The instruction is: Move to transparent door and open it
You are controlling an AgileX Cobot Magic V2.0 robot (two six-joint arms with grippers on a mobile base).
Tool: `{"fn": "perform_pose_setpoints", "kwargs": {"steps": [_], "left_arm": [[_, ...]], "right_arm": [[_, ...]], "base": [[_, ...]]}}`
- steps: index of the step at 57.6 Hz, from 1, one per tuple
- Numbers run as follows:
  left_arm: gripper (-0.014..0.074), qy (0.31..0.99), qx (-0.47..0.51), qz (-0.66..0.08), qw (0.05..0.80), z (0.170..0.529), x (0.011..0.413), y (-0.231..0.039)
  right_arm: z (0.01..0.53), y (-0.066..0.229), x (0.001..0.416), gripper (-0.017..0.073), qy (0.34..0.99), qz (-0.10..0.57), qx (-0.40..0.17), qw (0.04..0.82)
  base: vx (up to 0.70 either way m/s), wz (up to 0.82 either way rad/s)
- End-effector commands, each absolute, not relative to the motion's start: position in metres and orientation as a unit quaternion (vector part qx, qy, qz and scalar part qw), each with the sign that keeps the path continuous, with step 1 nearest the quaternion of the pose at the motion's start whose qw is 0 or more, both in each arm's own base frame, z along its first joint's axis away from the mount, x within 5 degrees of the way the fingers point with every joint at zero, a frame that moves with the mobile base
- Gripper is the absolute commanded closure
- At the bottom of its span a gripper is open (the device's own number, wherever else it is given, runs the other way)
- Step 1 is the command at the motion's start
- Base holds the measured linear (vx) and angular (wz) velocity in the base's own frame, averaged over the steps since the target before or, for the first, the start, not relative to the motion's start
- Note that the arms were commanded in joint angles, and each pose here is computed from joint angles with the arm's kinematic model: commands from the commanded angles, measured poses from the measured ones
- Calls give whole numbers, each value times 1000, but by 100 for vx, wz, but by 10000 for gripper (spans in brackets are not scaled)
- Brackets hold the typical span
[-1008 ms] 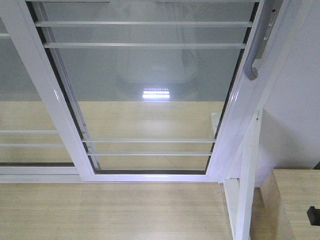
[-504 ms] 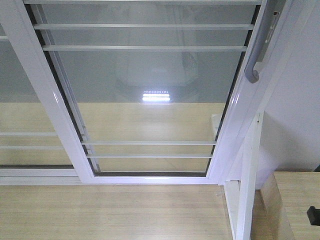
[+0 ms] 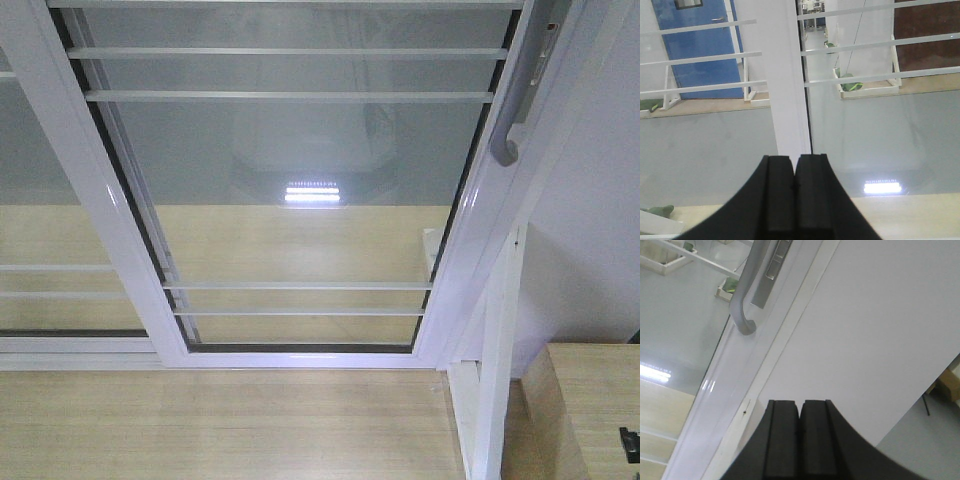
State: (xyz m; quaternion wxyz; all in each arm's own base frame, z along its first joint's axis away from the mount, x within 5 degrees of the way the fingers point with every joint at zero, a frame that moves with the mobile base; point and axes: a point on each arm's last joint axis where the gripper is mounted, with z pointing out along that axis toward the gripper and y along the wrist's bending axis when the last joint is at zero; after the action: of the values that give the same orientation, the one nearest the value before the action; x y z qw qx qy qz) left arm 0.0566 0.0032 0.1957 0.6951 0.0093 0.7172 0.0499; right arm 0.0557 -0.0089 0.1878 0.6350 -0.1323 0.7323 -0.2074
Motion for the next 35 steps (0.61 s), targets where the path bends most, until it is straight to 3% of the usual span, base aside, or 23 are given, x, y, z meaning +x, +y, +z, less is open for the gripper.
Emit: {"fn": "perform_pose_setpoints", "kwargs": {"steps": [1, 12, 18, 25, 30, 35], "left_arm": [[599, 691, 8, 51, 721, 196, 57, 3], [599, 640, -3, 47, 767, 209, 55, 4], [599, 566, -38, 16, 824, 225, 50, 5], [599, 468, -58, -5, 882, 244, 41, 7], [599, 420, -67, -25, 905, 261, 33, 7], [599, 384, -69, -44, 919, 289, 24, 6]], "right_arm": [[193, -8, 56, 567, 692, -251, -166, 656], [213, -2, 54, 567, 611, -248, -161, 734], [236, 4, 47, 567, 504, -221, -139, 823], [270, 10, 22, 567, 324, -126, -79, 934], [289, 4, 8, 567, 260, -39, -12, 965], [309, -1, 1, 567, 249, 0, 30, 968]], "base": [[0, 0], [0, 0], [0, 0], [0, 0], [0, 0], [0, 0]]}}
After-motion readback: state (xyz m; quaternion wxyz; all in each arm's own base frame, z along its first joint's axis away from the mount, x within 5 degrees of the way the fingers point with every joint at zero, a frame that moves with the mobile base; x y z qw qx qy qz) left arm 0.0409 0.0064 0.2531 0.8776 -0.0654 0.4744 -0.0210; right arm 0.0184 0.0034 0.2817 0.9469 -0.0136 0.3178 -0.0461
